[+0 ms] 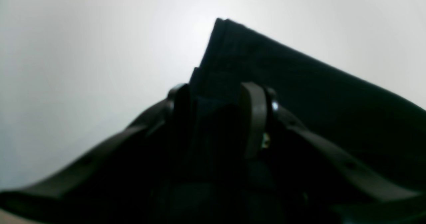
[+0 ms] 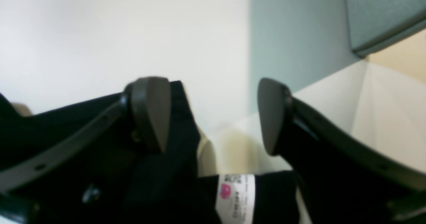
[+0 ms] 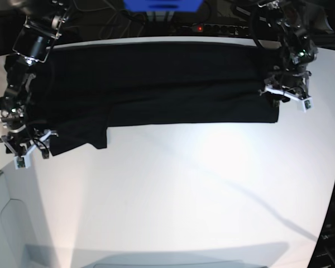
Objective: Fold the T-shirt properly
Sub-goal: 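Adjust the folded edge with both grippers, smoothing it flat, then hold the strip ends with both grippers and pull them taut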
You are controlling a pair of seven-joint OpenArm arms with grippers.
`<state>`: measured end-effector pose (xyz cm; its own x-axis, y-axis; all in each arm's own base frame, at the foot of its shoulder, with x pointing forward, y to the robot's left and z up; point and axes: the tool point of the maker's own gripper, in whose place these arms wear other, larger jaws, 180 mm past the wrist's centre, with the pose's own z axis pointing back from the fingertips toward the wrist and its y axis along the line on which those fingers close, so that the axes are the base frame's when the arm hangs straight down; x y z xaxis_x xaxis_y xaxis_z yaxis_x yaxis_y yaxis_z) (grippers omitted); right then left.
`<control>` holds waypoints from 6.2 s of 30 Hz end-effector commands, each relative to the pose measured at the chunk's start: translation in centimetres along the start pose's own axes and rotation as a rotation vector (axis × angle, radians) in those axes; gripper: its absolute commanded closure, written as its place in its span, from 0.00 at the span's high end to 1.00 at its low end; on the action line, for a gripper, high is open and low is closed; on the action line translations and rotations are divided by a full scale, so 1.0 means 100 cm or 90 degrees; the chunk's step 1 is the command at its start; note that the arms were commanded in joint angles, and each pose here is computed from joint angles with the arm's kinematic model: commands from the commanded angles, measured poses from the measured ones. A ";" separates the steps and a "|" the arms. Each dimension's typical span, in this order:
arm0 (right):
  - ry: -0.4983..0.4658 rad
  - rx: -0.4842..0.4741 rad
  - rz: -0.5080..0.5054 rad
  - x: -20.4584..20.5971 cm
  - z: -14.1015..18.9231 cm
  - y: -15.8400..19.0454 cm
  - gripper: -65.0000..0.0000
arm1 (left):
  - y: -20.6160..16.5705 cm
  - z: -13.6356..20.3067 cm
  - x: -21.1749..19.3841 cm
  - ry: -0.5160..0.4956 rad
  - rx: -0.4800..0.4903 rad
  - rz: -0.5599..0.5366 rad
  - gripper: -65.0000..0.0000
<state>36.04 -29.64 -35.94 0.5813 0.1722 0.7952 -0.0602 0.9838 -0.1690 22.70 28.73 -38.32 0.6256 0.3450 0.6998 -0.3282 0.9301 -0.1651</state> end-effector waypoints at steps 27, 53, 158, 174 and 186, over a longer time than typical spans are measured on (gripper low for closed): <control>-0.013 0.020 0.000 0.014 -0.013 0.003 0.64 | -0.011 0.027 0.039 -0.079 -0.009 -0.043 0.00; 0.025 0.043 0.036 -0.004 -0.018 0.011 0.00 | -0.001 0.029 0.044 -0.089 0.007 -0.035 0.00; 0.171 -0.079 0.056 -0.125 0.144 -0.005 0.00 | 0.035 0.029 -0.010 0.003 0.049 -0.021 0.00; 0.144 -0.141 0.042 -0.110 0.161 -0.029 0.48 | 0.032 0.030 -0.012 0.008 0.045 -0.017 0.09; 0.141 -0.034 0.063 -0.111 0.151 0.022 0.49 | 0.030 0.032 -0.014 0.007 0.042 -0.022 0.73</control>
<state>17.07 -28.53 -36.99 0.7539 0.2224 0.6183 -0.0679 0.9623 -0.2634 18.06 30.35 -38.46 0.6629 0.3317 0.6712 -0.3624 0.9267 -0.1000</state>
